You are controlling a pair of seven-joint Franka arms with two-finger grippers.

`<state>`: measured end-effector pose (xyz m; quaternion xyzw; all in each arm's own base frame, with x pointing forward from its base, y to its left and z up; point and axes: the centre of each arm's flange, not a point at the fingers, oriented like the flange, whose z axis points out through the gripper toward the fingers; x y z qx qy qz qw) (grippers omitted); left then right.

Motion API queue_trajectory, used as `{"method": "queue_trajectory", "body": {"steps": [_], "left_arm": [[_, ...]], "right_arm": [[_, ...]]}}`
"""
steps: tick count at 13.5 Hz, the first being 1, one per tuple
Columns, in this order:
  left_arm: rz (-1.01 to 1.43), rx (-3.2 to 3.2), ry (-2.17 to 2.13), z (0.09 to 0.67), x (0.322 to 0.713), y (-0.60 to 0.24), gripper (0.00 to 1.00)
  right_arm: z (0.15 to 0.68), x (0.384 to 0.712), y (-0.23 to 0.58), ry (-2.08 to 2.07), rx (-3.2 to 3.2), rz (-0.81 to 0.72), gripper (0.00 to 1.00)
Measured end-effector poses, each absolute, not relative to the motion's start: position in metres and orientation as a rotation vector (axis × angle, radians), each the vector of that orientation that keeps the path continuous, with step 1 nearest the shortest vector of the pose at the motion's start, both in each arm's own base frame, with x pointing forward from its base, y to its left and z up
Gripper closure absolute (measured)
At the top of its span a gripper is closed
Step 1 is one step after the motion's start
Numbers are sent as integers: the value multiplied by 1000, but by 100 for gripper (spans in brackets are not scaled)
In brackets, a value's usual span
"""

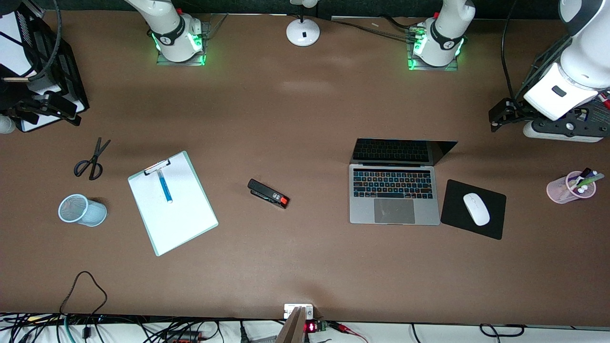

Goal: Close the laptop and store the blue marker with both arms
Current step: 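Reach the right gripper to the marker while the left gripper nears the laptop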

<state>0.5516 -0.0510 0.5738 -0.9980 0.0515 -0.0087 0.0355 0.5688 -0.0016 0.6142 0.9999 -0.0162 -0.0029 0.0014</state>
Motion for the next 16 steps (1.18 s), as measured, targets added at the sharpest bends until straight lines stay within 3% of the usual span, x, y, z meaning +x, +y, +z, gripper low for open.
{"method": "queue_trajectory", "body": {"steps": [16], "left_arm": [[62, -3066, 166, 565, 562, -55, 0]], "right_arm": [[610, 571, 0, 92, 3137, -22, 0]]}}
